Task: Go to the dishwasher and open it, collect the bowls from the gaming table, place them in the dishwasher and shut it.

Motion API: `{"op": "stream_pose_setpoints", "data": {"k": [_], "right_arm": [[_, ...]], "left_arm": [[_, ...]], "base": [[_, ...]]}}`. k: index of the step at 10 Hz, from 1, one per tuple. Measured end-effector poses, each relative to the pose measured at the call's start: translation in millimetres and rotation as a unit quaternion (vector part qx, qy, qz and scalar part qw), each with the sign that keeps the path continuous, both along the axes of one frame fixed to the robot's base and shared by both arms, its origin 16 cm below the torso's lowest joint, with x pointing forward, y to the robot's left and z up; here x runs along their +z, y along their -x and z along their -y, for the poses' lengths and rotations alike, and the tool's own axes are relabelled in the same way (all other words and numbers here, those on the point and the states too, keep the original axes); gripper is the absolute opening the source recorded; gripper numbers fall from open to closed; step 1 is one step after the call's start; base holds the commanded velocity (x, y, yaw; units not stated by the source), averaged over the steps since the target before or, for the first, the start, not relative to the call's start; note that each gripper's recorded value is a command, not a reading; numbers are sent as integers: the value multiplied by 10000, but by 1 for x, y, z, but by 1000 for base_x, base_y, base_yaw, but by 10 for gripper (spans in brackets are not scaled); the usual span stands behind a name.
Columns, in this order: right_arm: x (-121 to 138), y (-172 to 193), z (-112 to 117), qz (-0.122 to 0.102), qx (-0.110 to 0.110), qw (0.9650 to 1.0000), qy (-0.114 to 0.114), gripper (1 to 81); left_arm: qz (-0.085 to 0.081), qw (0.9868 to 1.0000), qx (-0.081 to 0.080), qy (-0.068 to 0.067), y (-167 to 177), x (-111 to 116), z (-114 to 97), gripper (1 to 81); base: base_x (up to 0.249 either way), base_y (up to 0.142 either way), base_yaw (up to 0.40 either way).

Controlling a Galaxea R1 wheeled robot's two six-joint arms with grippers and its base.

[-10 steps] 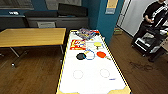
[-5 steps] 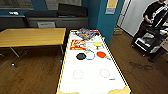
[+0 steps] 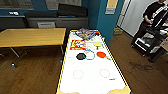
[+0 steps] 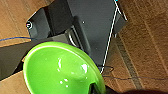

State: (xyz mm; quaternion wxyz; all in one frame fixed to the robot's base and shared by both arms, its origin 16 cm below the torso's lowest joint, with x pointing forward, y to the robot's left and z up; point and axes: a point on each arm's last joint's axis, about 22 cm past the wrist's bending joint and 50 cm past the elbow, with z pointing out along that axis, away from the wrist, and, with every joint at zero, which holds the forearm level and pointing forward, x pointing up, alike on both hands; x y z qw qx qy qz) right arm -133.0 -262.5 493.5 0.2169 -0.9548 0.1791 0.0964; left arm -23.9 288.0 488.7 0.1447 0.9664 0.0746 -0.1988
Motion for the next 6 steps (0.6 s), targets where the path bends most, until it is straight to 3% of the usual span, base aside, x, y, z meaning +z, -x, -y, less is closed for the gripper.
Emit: {"op": "stream_pose_setpoints", "data": {"k": [2, 4, 6], "right_arm": [[-7, 7, 20, -100, 98, 9997, 196, 10], [-14, 9, 8, -163, 125, 9996, 177, 10], [-19, 15, 10, -269, 197, 9991, 251, 10]], "left_arm": [[-150, 9997, -133, -128, 33, -9, -6, 10], [-179, 9989, -308, -306, 39, -23, -22, 10], [-257, 9983, -372, -361, 47, -37, -17, 10]], "base": [[0, 0, 0], [0, 0, 0], [0, 0, 0]]}}
